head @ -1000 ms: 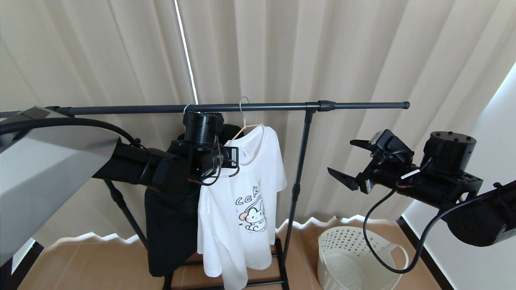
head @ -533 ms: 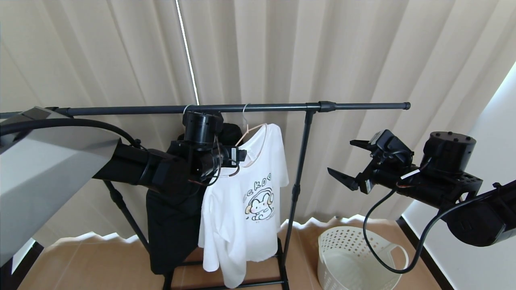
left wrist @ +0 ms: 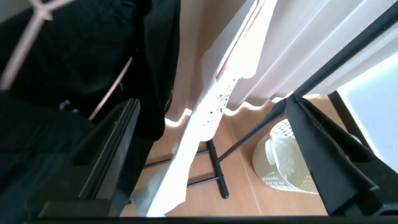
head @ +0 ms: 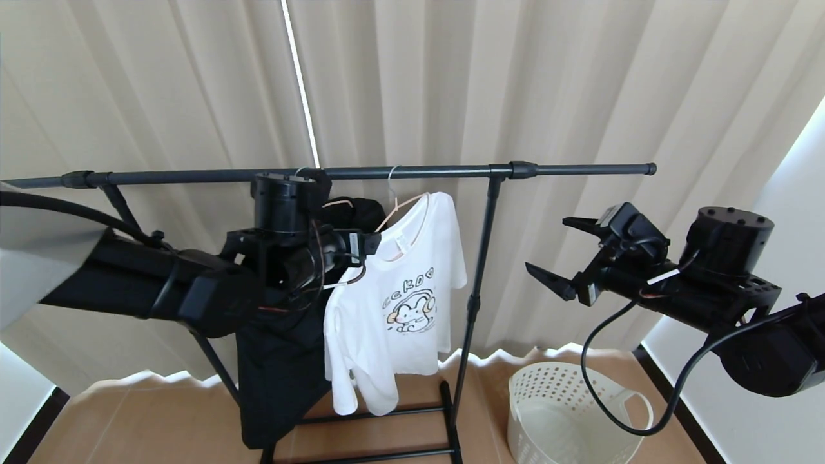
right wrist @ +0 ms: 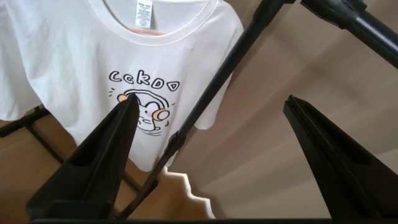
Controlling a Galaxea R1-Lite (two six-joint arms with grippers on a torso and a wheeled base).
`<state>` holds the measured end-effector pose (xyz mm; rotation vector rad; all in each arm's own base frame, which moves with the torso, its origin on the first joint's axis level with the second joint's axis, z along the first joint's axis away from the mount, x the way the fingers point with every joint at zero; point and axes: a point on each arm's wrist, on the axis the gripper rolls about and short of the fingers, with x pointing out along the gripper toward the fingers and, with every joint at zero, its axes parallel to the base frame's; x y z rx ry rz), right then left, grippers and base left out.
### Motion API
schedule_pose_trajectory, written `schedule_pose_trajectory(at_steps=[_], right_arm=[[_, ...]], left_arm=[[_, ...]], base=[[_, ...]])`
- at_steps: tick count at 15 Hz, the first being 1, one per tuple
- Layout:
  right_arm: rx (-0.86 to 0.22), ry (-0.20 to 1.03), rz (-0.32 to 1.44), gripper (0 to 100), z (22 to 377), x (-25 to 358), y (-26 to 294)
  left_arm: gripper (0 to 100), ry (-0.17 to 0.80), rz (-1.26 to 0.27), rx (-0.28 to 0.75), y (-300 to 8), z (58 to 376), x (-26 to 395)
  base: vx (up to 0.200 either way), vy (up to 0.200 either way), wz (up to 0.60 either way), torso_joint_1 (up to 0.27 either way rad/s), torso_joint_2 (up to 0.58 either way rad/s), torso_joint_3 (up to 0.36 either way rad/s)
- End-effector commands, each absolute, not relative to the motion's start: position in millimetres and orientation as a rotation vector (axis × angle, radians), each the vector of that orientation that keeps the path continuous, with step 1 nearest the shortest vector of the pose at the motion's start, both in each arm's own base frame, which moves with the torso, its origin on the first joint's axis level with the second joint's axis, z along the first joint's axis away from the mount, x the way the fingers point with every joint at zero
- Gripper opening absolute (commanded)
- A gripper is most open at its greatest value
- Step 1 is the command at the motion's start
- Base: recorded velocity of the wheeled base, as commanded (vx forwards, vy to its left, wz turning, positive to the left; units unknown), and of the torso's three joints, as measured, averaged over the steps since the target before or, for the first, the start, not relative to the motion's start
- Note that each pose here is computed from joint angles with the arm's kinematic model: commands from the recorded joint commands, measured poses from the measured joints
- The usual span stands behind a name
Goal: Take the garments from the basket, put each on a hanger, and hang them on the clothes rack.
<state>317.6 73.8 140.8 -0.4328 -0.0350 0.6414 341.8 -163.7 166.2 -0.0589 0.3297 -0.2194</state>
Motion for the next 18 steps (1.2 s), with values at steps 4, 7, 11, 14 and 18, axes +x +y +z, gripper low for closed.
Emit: schedule_pose_trajectory(at_steps=[4, 7, 11, 14, 18], right_arm=[[-0.420, -0.168, 0.621, 100, 178, 273, 67], [-0.274, -0.151, 0.552, 100, 193, 243, 59], [-0.210, -0.057, 0.400, 100, 176, 190, 44], [-0.211, 0.009, 0.406, 100, 152, 149, 36], [-0.210, 0.123, 0.405, 100, 129, 112, 27]], left_arm=[[100, 0.257, -0.227, -0.076, -103, 203, 218], [100, 0.288, -0.224, -0.065, -84, 187, 180], [100, 0.353, -0.223, -0.042, -64, 155, 139], [100, 0.350, -0.231, -0.041, -50, 140, 109], [100, 0.313, -0.243, -0.058, -27, 113, 64]], base=[[0.000, 0.000, 0.00, 0.000, 0.00, 0.000], [0.000, 0.000, 0.00, 0.000, 0.00, 0.000], [0.000, 0.000, 0.00, 0.000, 0.00, 0.000], [0.000, 0.000, 0.00, 0.000, 0.00, 0.000], [0.000, 0.000, 0.00, 0.000, 0.00, 0.000]])
